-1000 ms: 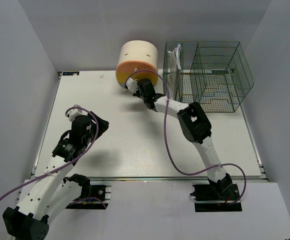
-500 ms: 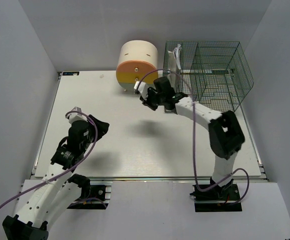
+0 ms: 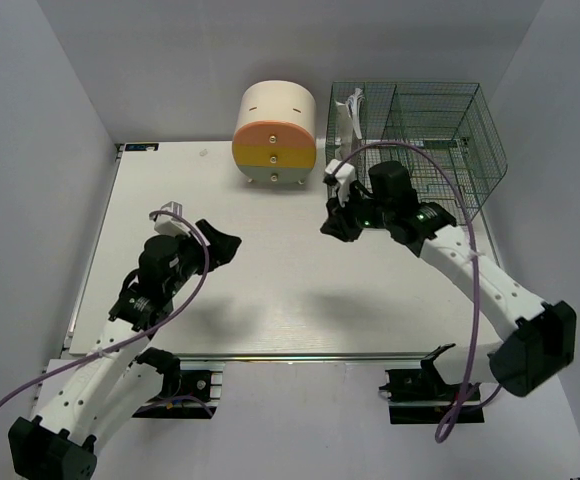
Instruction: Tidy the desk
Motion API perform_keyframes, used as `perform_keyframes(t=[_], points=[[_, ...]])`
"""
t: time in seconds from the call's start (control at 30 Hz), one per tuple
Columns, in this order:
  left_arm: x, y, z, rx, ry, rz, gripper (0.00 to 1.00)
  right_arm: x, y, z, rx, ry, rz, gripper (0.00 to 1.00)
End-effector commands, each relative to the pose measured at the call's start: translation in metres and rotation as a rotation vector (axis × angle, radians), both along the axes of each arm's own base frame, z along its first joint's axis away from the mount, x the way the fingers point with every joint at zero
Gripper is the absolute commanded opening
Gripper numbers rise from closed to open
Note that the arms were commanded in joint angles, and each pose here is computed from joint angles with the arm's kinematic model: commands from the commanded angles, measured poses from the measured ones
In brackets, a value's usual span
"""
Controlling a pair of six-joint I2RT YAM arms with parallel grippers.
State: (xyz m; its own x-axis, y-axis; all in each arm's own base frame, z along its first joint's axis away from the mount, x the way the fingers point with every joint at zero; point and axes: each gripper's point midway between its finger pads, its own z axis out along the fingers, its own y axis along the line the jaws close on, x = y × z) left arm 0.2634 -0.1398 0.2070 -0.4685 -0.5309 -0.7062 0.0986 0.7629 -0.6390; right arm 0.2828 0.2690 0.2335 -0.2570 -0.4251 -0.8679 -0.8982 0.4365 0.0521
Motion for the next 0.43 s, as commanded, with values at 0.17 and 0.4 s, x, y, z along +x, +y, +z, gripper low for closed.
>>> perform_keyframes(t=[0.17,0.4], points=[[-0.001,-0.008,0.033,0.035,-0.081,-0.072,0.98,-0.019,-0.041,0.016,0.012,0.003,-0.175,0.32],[-0.008,-0.007,0.035,0.016,-0.086,-0.077,0.98,-0.025,-0.046,0.022,0.095,-0.072,-0.21,0.73]])
